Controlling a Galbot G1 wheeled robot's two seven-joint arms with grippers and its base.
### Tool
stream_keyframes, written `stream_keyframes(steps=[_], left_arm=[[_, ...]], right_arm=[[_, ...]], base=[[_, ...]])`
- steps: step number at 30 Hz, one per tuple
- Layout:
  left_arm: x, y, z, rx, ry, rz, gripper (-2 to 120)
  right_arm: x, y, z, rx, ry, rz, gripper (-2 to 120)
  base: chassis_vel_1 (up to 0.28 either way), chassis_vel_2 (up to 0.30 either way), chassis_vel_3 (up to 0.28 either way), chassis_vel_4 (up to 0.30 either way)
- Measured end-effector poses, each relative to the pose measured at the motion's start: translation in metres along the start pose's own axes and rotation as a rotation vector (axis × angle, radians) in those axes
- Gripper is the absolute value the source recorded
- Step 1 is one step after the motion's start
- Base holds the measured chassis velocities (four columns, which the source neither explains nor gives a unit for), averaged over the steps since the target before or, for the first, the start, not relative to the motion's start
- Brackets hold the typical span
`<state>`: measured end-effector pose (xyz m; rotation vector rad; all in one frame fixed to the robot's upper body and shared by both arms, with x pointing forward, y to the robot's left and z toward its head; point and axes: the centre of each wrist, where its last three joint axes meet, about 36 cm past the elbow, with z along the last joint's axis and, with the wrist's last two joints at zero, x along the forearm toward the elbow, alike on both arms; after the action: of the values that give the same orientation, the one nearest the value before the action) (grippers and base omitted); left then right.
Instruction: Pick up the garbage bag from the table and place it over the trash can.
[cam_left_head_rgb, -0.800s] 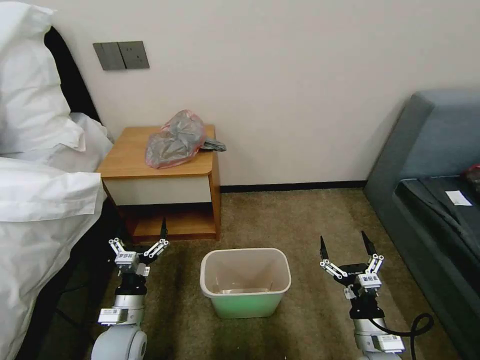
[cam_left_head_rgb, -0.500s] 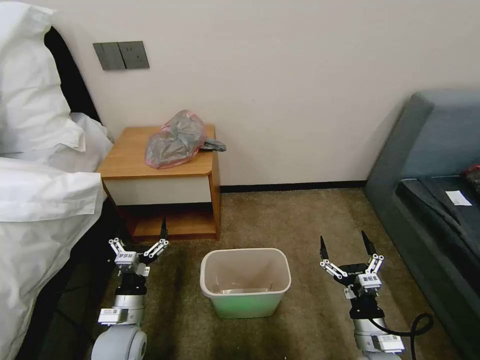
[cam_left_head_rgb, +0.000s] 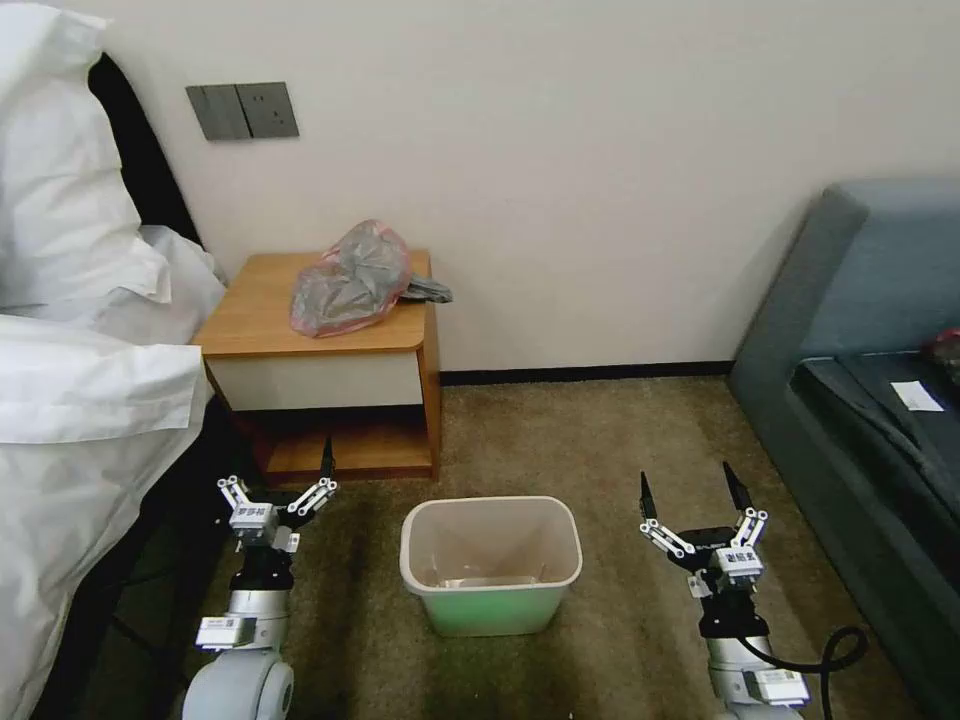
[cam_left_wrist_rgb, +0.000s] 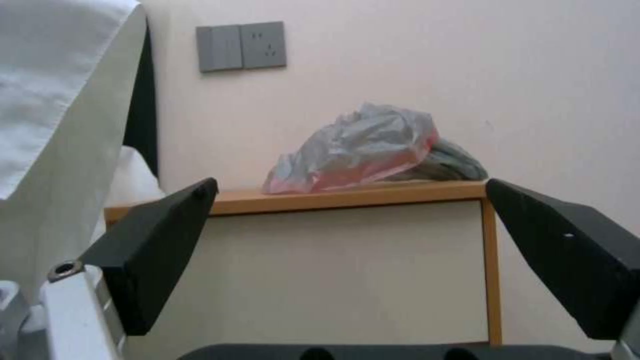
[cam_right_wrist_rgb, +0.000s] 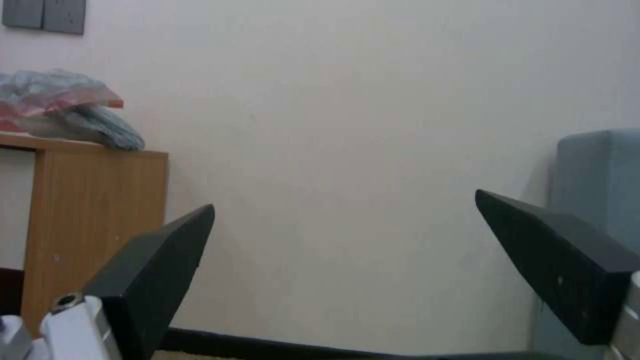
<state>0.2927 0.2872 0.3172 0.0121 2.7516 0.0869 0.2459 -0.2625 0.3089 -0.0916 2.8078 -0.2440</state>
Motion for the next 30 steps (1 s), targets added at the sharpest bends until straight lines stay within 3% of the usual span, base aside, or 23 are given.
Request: stream_keyframes(steps=[24, 28, 30], left_arm=[[-0.002, -0.001, 0.0, 0.004, 0.004, 0.001, 100], [-0.022, -0.017, -0.004, 0.052, 0.029, 0.007, 91], [-0.047, -0.036, -0.011, 0.107, 0.064, 0.022, 97]], right_arm=[[-0.001, 0.0, 0.0, -0.001, 0.002, 0.002, 100], [-0.011, 0.003, -0.003, 0.0, 0.012, 0.018, 100], [-0.036, 0.009, -0.013, 0.007, 0.031, 0.058, 100]], base=[[0.0, 0.0, 0.0, 0.0], [0.0, 0.0, 0.0, 0.0], [0.0, 0.0, 0.0, 0.0]])
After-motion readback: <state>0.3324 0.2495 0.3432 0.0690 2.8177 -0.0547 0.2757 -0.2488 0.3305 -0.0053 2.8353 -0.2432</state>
